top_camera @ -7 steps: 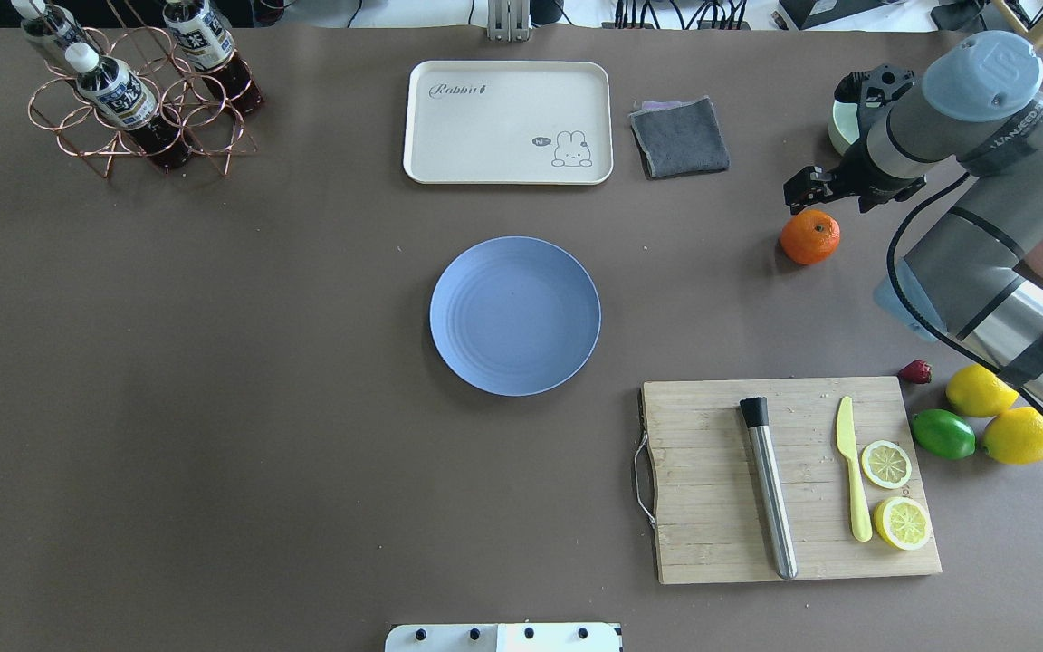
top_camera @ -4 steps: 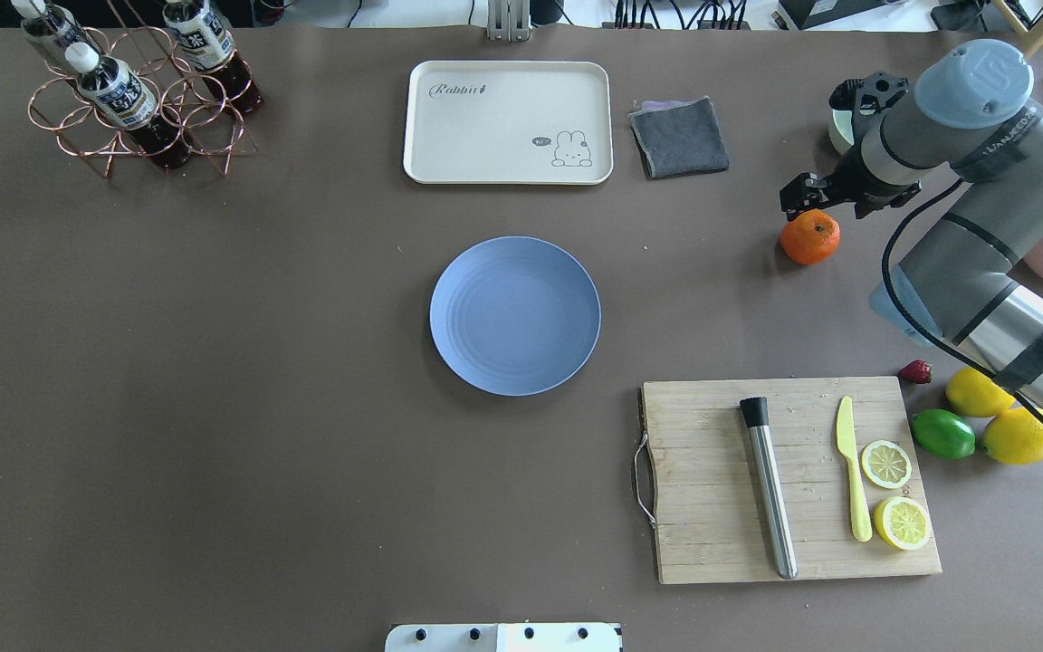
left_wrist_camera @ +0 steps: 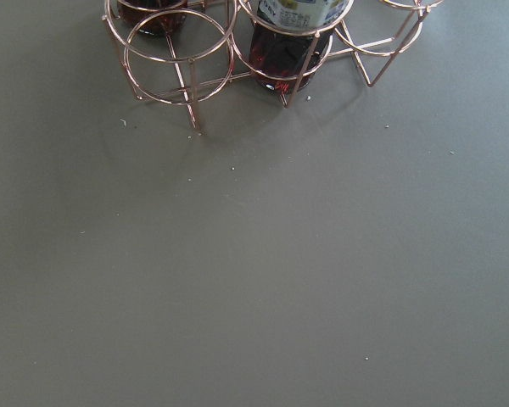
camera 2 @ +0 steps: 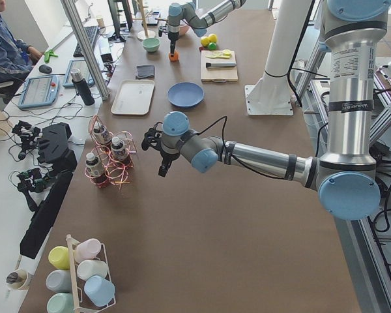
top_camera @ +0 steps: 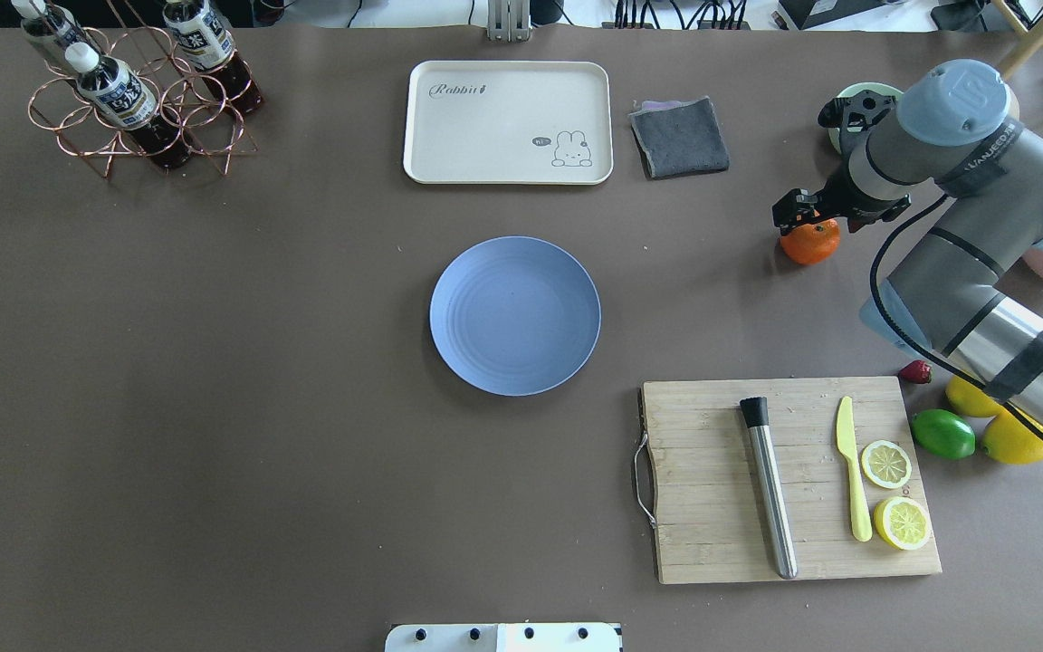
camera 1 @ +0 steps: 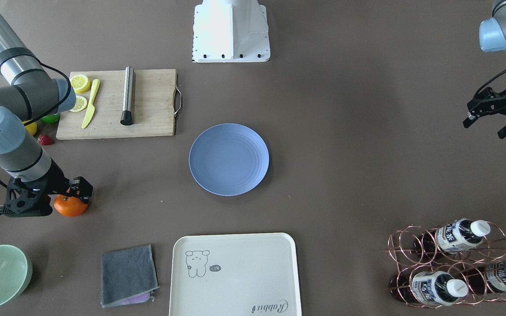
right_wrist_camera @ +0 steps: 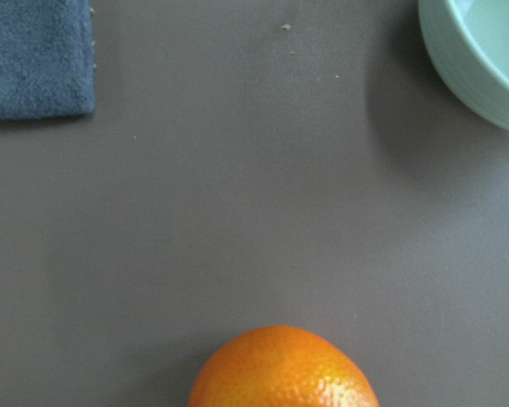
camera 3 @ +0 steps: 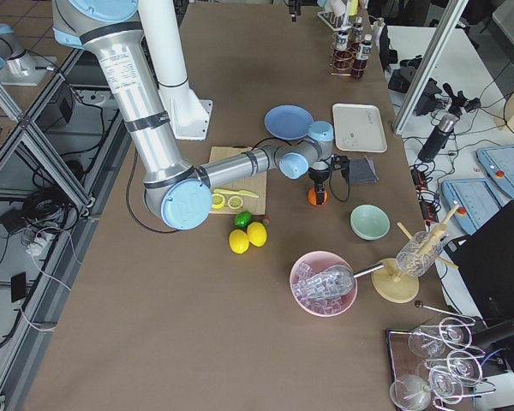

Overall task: Pick orange to plate
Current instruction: 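Lift the orange with the right gripper and carry it toward the blue plate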

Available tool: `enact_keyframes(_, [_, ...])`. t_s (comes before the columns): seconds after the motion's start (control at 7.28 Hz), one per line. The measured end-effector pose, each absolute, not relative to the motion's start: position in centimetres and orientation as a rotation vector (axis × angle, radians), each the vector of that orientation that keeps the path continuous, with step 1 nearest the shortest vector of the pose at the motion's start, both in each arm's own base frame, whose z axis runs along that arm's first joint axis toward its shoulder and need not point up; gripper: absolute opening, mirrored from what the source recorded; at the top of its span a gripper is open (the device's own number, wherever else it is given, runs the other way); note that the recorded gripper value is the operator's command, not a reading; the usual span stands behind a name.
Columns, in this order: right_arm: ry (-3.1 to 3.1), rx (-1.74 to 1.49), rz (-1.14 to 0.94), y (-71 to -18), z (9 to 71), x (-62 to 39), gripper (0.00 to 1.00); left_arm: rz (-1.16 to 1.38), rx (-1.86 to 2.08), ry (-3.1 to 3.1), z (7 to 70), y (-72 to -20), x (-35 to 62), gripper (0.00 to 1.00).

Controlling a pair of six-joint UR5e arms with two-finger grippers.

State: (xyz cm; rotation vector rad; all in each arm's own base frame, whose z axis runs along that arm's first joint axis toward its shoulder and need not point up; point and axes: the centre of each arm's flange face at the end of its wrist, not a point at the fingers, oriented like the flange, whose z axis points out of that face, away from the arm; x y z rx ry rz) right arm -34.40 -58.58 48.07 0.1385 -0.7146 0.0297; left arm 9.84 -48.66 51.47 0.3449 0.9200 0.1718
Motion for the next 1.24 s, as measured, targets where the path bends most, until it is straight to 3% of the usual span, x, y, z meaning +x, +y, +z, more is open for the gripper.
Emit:
enact_keyframes(0.14, [-0.708,0.135,0.026,-58.5,48.4,-34.8,0.98,0.172,0.345,0.919,51.5,-48.7,9.8,0.98])
enact_keyframes(0.27, [-0.701,0.134,0.025,-58.4,48.7,-35.1,0.82,0.173,0.348,0.919,51.5,-48.7,9.8,0.98])
enact_keyframes(0.41, [-0.699,0.135,0.024,-58.5,48.7,-35.2,0.13,0.174,0.352,0.919,51.5,-48.7,9.8,0.98])
enact_keyframes(0.55, [-0.700,0.137,0.024,-58.5,48.6,-35.2,0.00,0.175,0.354,0.919,51.5,-48.7,9.8,0.98])
enact_keyframes(0.96, [-0.748,0.164,0.037,-58.1,44.8,-35.4,0.00,0.173,0.347,0.920,51.7,-48.6,9.8,0.98])
enact_keyframes(1.24, [-0.821,0.136,0.147,-56.9,38.5,-38.3,0.00,0.115,0.291,0.905,53.4,-48.6,8.8,0.98])
